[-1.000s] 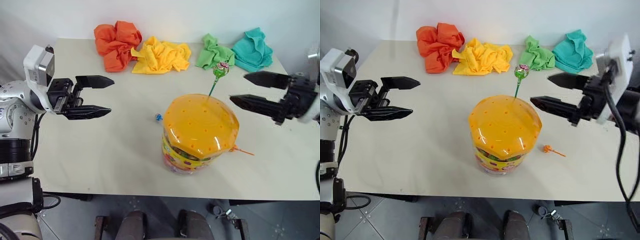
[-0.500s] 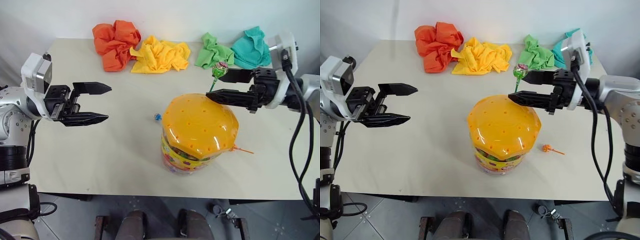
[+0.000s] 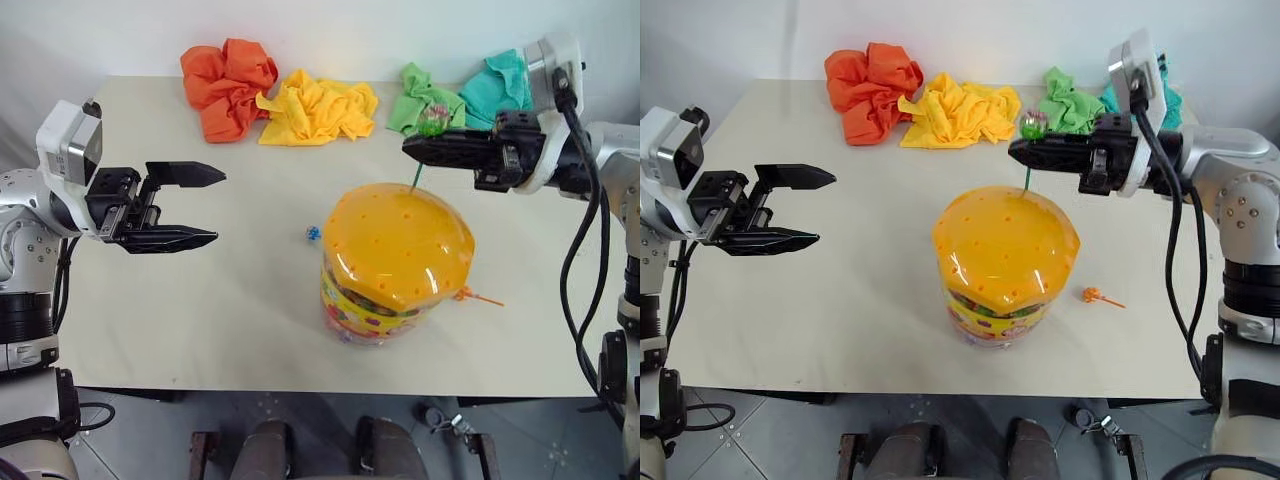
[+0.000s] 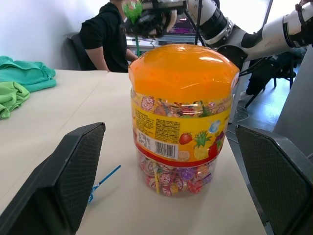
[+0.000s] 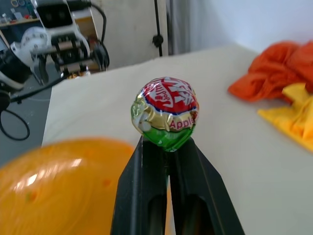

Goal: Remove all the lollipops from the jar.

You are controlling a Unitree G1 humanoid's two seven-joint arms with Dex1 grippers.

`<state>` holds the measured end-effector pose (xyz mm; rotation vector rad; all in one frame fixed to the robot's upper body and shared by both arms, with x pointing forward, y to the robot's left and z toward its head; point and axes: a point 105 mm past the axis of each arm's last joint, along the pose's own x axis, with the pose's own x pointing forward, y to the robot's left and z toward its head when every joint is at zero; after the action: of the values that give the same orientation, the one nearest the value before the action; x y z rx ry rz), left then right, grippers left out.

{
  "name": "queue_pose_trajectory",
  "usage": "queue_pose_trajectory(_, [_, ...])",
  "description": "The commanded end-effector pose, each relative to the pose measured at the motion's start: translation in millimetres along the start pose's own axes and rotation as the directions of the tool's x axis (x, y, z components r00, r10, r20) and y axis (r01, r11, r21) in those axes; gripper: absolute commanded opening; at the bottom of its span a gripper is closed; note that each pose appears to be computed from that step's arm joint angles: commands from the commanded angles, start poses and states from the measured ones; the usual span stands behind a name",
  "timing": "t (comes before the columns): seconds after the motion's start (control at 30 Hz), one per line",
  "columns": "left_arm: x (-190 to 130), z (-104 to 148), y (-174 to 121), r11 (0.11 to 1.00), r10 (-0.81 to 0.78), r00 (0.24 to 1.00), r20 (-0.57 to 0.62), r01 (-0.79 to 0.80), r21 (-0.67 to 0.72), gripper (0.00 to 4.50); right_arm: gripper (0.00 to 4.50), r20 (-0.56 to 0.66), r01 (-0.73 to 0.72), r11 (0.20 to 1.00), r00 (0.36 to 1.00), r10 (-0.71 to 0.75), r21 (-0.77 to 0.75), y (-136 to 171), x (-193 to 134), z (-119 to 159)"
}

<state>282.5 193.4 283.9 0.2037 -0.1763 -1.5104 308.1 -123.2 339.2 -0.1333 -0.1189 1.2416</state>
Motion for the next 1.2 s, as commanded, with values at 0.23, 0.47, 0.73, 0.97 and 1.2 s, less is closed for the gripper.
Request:
queue_pose_trajectory(0.23, [11, 11, -2, 0.995, -0.095, 0.995, 0.039, 0.093, 0.045, 4.50, 0.04, 0.142, 0.113, 0.986, 0.985, -0.095, -0.123, 3, -15, 57])
queue_pose_trajectory(0.47, [19, 7, 2, 0.988, -0.151, 0.987, 0.051, 0.150, 0.032, 4.50, 0.04, -0.095, 0.401, 0.915, 0.910, -0.403, -0.048, -10, -91, 19])
queue_pose_trajectory(0.73, [24, 3, 8, 0.986, -0.168, 0.984, 0.053, 0.166, 0.030, 4.50, 0.04, -0.500, 0.632, 0.773, 0.689, -0.525, 0.058, 10, -168, -93])
queue_pose_trajectory(0.97, [25, 3, 9, 0.984, -0.178, 0.983, 0.049, 0.176, 0.028, 4.50, 0.04, -0.609, 0.670, 0.736, 0.623, -0.492, 0.091, 20, -172, -141])
queue_pose_trajectory(1.2, [24, 3, 6, 0.984, -0.175, 0.984, 0.031, 0.174, 0.034, 4.50, 0.29, -0.630, 0.709, 0.699, 0.586, -0.510, 0.093, 7, -169, -172])
